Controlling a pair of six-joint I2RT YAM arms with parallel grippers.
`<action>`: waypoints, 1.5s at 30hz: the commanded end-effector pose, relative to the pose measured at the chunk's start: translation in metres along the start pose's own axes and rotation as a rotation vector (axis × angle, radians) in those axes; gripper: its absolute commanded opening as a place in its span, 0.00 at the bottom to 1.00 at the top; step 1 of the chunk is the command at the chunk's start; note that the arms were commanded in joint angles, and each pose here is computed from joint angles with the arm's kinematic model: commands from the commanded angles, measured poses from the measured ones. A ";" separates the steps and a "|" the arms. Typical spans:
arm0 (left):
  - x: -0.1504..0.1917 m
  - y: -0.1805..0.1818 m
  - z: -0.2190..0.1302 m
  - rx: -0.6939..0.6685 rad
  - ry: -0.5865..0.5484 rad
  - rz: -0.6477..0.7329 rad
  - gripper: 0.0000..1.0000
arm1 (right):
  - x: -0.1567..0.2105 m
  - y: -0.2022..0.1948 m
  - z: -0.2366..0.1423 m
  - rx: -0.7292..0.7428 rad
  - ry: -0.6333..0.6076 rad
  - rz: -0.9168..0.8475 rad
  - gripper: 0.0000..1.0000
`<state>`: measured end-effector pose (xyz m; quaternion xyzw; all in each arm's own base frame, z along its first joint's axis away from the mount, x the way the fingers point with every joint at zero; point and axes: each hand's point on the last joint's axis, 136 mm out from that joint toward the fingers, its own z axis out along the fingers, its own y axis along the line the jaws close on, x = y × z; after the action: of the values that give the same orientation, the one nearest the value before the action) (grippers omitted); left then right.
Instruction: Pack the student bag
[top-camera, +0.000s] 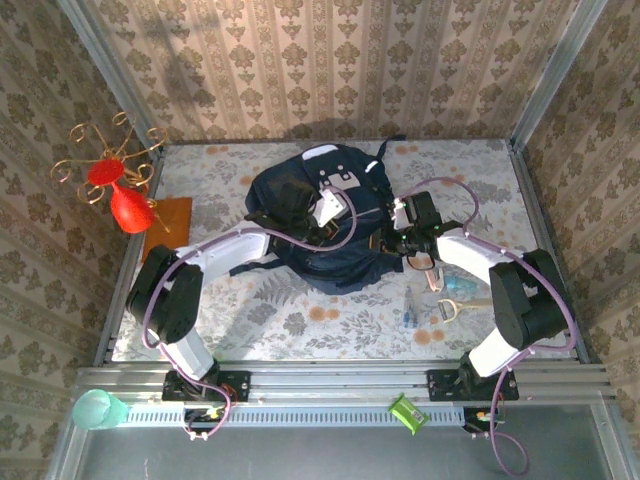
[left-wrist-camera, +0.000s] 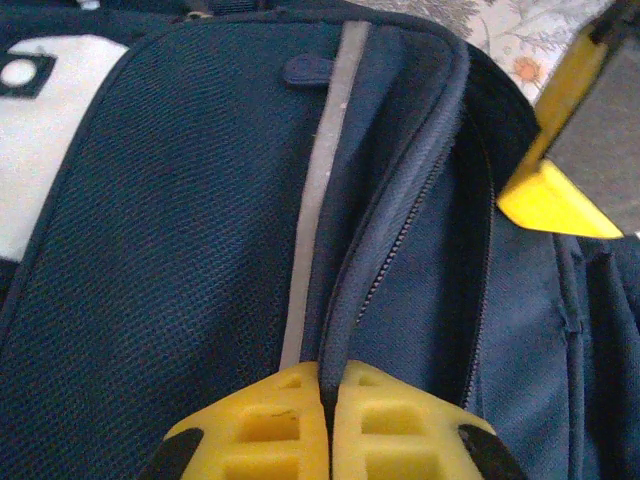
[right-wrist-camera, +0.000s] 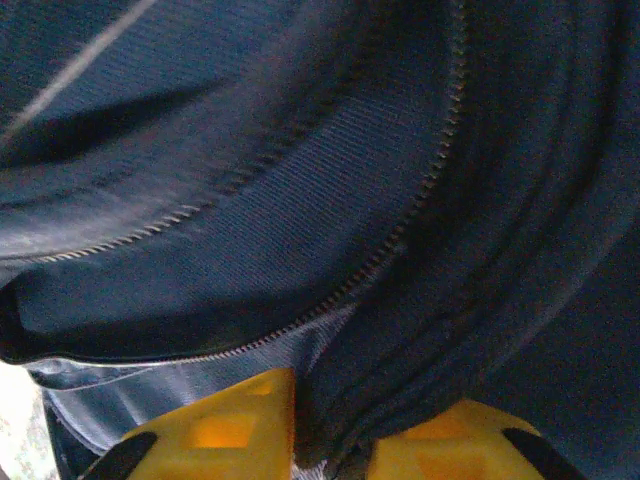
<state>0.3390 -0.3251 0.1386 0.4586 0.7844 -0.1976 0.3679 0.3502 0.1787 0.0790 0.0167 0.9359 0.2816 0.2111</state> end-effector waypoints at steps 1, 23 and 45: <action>-0.016 0.027 -0.022 -0.085 -0.063 -0.065 0.00 | 0.013 -0.022 -0.025 0.175 0.017 -0.020 0.43; -0.047 0.032 -0.052 -0.076 -0.264 -0.205 0.00 | 0.129 -0.086 -0.055 0.607 0.082 0.061 0.81; -0.075 0.028 -0.094 -0.048 -0.371 -0.373 0.00 | 0.046 0.070 -0.071 -0.037 -0.157 0.001 0.37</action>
<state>0.3501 -0.2961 0.2155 0.2825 0.8022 -0.2907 0.4384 0.2536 0.1591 0.1051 0.0608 0.9483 0.1809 0.2535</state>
